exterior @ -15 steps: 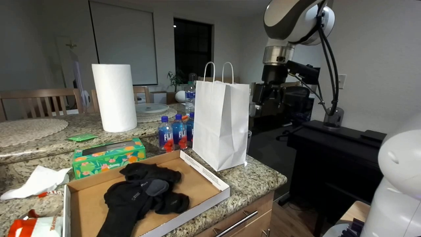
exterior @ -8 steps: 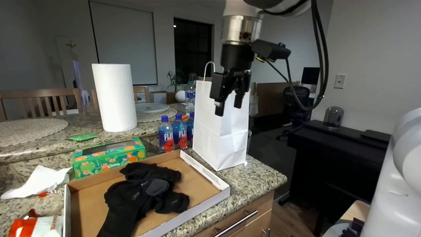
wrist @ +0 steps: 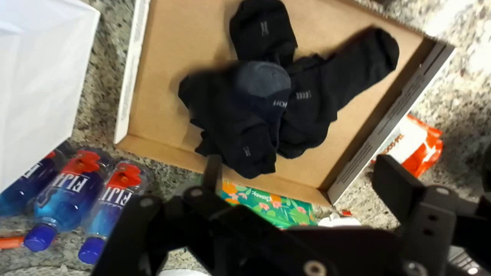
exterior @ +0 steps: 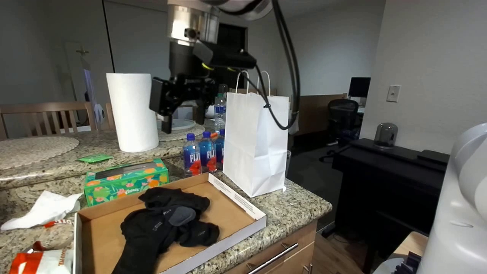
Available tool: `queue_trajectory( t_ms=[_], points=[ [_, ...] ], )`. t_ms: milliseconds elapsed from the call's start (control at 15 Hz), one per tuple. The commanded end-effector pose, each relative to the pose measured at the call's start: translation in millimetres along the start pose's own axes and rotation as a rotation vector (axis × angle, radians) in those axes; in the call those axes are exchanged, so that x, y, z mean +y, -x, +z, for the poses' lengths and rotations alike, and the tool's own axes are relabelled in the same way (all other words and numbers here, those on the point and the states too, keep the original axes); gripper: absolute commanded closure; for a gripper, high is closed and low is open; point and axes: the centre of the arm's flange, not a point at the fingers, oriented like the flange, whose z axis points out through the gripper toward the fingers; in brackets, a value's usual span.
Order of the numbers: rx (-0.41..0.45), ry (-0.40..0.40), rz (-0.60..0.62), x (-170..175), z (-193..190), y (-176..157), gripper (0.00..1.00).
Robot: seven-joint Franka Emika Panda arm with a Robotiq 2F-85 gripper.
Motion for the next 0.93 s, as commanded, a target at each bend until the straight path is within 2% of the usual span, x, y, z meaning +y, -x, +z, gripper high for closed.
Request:
queue_trajectory(
  t_ms=[0, 333, 600, 867],
  points=[
    [0.028, -0.045, 0.033, 2.9, 45.2, -63.9, 0.0],
    [0.018, -0.012, 0.015, 3.5, 123.0, -91.7, 0.0],
    [0.03, 0.038, 0.028, -2.5, 174.6, -84.4, 0.0],
    [0.067, 0.107, 0.094, -8.7, 219.7, -80.7, 0.0]
  ],
)
